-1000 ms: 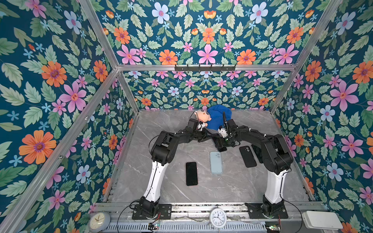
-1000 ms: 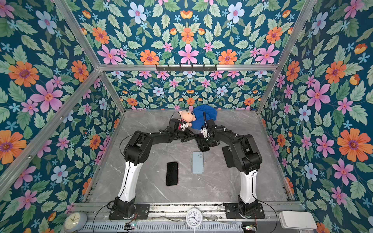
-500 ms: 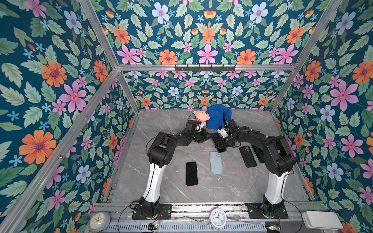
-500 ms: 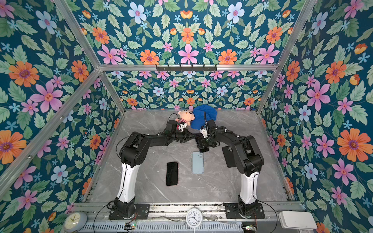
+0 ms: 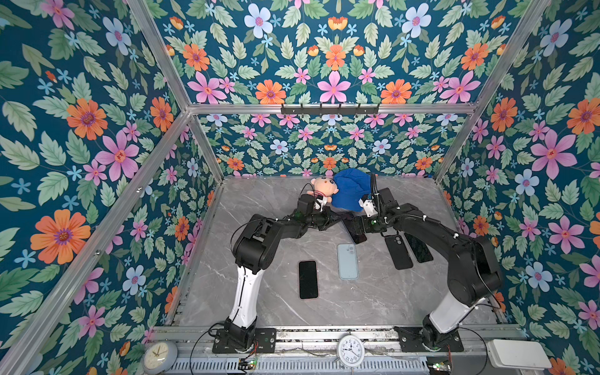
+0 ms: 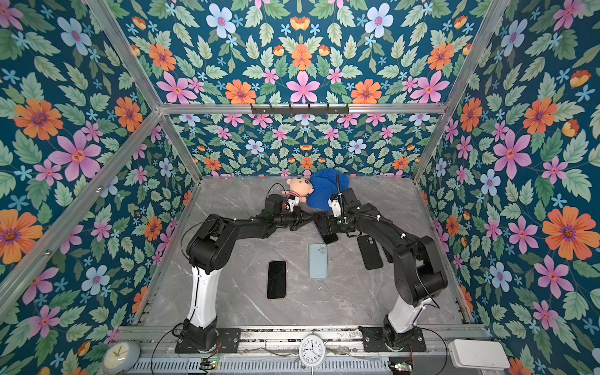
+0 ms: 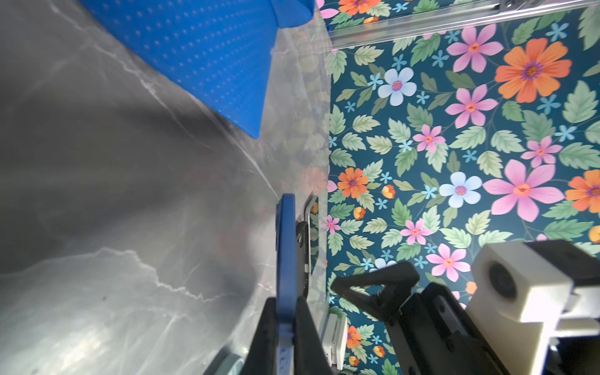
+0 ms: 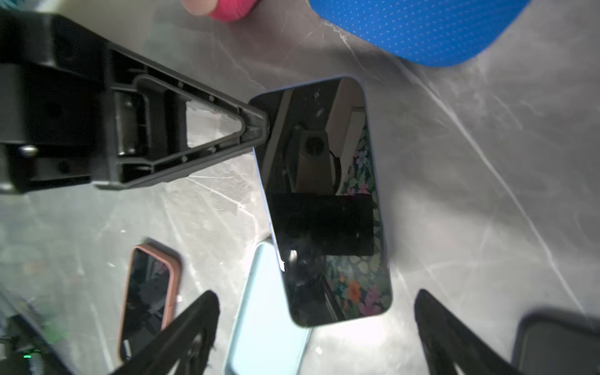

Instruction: Put the phone into the phone case

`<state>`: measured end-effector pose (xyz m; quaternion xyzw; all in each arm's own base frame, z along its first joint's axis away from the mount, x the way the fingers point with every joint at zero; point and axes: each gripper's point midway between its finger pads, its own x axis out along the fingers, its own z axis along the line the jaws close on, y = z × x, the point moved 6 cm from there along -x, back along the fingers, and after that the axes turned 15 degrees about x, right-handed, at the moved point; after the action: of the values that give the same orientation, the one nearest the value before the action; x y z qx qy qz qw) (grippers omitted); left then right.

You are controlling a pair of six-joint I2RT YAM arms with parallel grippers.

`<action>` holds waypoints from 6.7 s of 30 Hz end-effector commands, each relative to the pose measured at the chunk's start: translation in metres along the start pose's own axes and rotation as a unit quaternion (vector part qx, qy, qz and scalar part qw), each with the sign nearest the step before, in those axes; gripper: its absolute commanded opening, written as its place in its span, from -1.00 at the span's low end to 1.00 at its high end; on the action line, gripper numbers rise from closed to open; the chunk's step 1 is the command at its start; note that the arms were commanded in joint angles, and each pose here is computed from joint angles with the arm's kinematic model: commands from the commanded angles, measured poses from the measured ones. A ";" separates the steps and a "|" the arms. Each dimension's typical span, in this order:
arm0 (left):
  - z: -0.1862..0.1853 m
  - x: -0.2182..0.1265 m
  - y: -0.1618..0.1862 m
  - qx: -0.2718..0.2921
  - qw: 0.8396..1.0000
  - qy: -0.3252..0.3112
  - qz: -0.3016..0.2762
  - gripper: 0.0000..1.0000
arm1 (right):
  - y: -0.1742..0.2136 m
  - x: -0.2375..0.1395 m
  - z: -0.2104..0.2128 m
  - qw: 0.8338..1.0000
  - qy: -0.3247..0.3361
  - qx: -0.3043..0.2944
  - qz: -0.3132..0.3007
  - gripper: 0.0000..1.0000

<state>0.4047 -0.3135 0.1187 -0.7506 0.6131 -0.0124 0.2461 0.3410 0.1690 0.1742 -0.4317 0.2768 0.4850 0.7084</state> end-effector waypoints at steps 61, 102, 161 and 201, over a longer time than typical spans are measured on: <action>-0.048 -0.035 -0.011 -0.073 0.978 0.149 -0.129 -1.00 | 0.004 -0.023 -0.025 0.837 -0.405 0.350 -0.117 -0.78; -0.020 0.012 0.086 0.296 0.853 -0.306 0.301 0.33 | 0.034 -0.062 -0.065 0.895 -0.264 0.336 -0.129 -1.00; -0.010 -0.064 0.139 0.155 0.895 -0.361 0.210 -0.38 | 0.096 -0.045 -0.042 0.884 -0.284 0.372 0.003 -1.00; 0.009 -0.056 0.103 0.095 0.948 -0.271 0.140 0.01 | 0.149 -0.012 -0.005 0.890 -0.243 0.385 -0.024 -1.00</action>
<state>0.2992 -0.2687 0.0867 -0.6022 0.6151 0.1774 0.4770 0.1942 0.1823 0.1220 0.0023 0.2685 0.4195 0.8671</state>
